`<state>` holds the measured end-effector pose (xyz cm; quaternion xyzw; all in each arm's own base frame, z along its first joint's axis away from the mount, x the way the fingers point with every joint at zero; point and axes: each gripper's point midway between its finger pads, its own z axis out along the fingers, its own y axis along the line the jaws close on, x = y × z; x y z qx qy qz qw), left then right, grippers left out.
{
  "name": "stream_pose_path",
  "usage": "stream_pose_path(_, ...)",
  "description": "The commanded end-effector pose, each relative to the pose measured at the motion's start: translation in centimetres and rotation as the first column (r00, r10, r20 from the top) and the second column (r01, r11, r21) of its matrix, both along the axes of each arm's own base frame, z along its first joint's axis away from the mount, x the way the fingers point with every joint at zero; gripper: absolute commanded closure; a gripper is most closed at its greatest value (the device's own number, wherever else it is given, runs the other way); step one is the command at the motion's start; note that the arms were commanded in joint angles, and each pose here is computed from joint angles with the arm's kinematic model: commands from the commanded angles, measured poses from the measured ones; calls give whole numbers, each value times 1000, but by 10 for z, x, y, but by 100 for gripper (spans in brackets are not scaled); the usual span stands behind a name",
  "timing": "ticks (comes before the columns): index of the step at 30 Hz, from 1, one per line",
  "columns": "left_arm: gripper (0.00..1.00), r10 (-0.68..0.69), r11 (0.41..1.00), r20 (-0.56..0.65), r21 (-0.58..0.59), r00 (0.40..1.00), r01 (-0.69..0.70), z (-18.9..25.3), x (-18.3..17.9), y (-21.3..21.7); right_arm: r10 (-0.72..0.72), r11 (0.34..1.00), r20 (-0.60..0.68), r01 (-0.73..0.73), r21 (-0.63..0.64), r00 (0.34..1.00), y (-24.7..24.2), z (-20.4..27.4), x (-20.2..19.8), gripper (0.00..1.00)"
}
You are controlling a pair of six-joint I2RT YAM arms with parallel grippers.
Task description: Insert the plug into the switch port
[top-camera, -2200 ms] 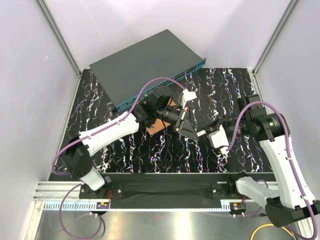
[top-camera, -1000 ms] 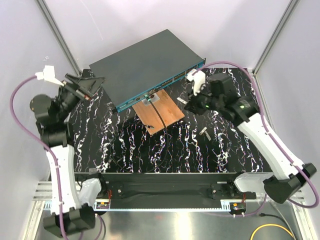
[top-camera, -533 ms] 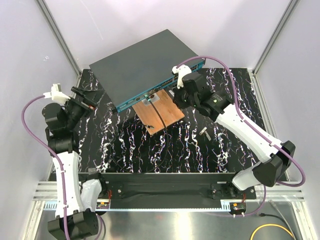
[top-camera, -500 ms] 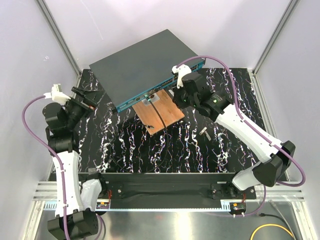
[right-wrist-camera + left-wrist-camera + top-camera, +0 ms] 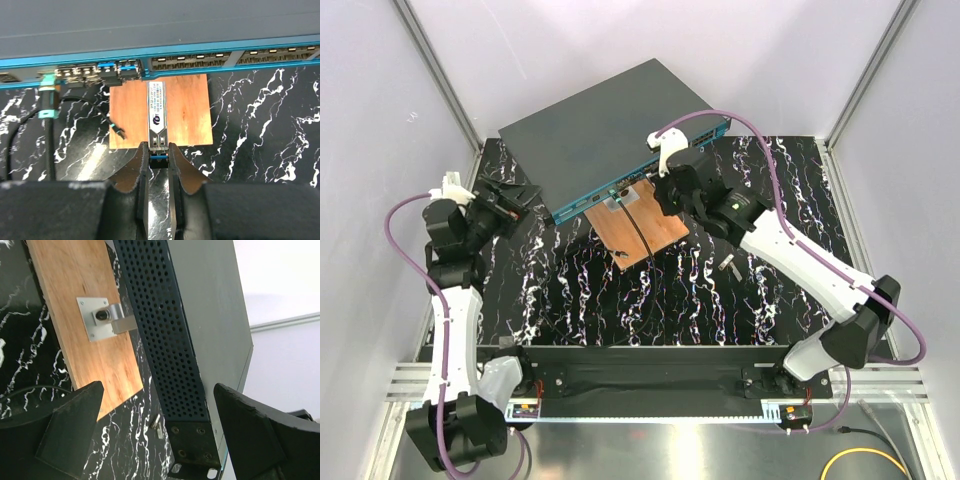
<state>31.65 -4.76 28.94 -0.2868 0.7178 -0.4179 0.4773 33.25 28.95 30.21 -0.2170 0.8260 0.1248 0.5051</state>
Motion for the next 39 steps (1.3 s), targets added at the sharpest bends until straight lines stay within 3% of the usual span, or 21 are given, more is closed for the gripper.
stream_pose_path(1,1,-38,999,101,16,994,36,26,3,-9,-39,999,83,38,25,996,3,26,12,100)
stream_pose_path(17,1,-79,996,95,50,992,75,27,10,-22,-27,998,59,30,-58,998,4,21,17,100)
stream_pose_path(39,1,-81,996,104,41,991,77,27,7,-24,-34,997,69,38,-61,997,9,27,24,100)
